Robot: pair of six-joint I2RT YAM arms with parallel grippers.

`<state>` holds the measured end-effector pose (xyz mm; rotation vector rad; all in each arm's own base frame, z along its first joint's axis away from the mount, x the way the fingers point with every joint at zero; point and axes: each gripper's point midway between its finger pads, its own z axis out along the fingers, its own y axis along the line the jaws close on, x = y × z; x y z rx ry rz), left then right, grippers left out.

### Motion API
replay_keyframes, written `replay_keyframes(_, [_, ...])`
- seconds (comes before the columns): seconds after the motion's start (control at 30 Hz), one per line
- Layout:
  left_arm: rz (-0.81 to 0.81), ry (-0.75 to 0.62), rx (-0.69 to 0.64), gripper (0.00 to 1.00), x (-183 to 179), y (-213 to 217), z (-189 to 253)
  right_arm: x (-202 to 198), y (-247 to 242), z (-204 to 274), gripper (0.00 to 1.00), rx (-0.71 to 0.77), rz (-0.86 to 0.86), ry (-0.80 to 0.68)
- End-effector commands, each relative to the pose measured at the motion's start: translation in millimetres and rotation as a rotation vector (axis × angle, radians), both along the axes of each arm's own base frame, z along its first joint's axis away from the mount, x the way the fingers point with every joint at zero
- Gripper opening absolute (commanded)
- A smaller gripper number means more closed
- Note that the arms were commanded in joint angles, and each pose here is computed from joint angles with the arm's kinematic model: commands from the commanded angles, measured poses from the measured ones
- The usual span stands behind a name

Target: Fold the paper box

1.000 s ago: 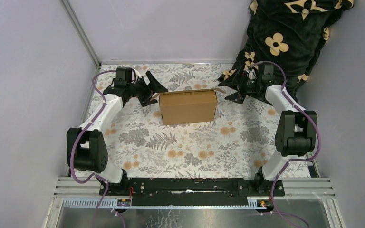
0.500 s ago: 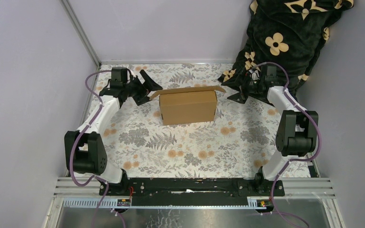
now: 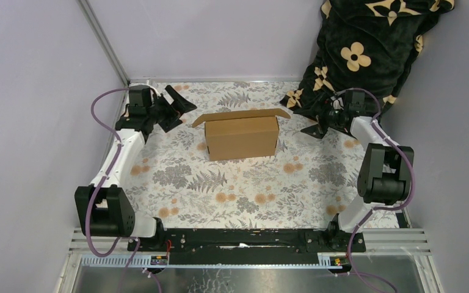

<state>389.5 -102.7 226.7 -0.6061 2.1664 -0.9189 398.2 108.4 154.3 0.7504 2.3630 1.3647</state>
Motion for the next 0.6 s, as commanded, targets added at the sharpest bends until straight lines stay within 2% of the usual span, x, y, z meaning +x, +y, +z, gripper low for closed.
replay_keyframes(0.0, [0.029, -0.090, 0.045, 0.98, 0, 14, 18, -1, -15, 27, 1.00, -0.067, -0.024, -0.100])
replay_keyframes(0.3, [-0.051, -0.198, 0.028, 0.99, -20, 3, 54, -19, -42, 63, 1.00, -0.329, -0.060, -0.201])
replay_keyframes(0.43, [-0.069, -0.236, 0.013, 0.99, -27, -1, 65, -26, -44, 116, 1.00, -0.371, -0.072, -0.326])
replay_keyframes(0.57, [-0.100, -0.235, -0.068, 0.99, -27, -15, 70, -35, -38, 183, 1.00, -0.361, -0.071, -0.476])
